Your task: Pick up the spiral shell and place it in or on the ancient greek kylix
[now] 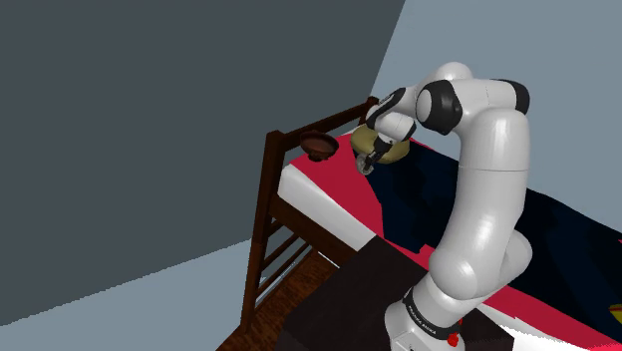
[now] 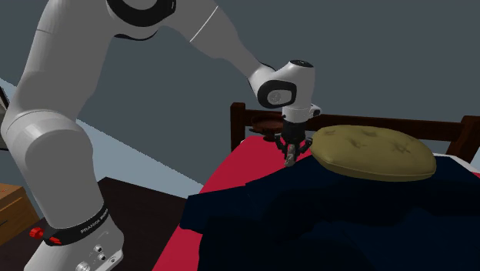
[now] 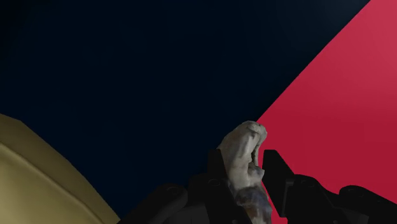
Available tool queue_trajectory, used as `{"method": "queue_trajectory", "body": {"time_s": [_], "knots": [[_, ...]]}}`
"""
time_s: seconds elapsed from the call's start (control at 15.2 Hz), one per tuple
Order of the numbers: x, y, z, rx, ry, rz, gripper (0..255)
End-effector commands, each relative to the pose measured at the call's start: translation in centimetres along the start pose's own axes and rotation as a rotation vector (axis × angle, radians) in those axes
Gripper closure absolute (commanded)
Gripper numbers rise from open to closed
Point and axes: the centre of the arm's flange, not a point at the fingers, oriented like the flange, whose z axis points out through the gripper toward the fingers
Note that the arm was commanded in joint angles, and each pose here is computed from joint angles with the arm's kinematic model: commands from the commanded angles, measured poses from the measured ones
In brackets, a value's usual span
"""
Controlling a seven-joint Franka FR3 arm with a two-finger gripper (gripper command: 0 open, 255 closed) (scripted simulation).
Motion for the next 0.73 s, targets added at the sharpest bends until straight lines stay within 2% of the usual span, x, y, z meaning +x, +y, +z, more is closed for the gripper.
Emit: {"method": "queue_trajectory", "body": {"time_s": [0.0,0.13,0.66], "knots": [[0.0,0.0,0.0,0.000,0.000,0.000,255],[0.0,0.0,0.0,0.000,0.000,0.000,255],[0.6,-0.1,-4.2,0.000,0.000,0.000,255]]}}
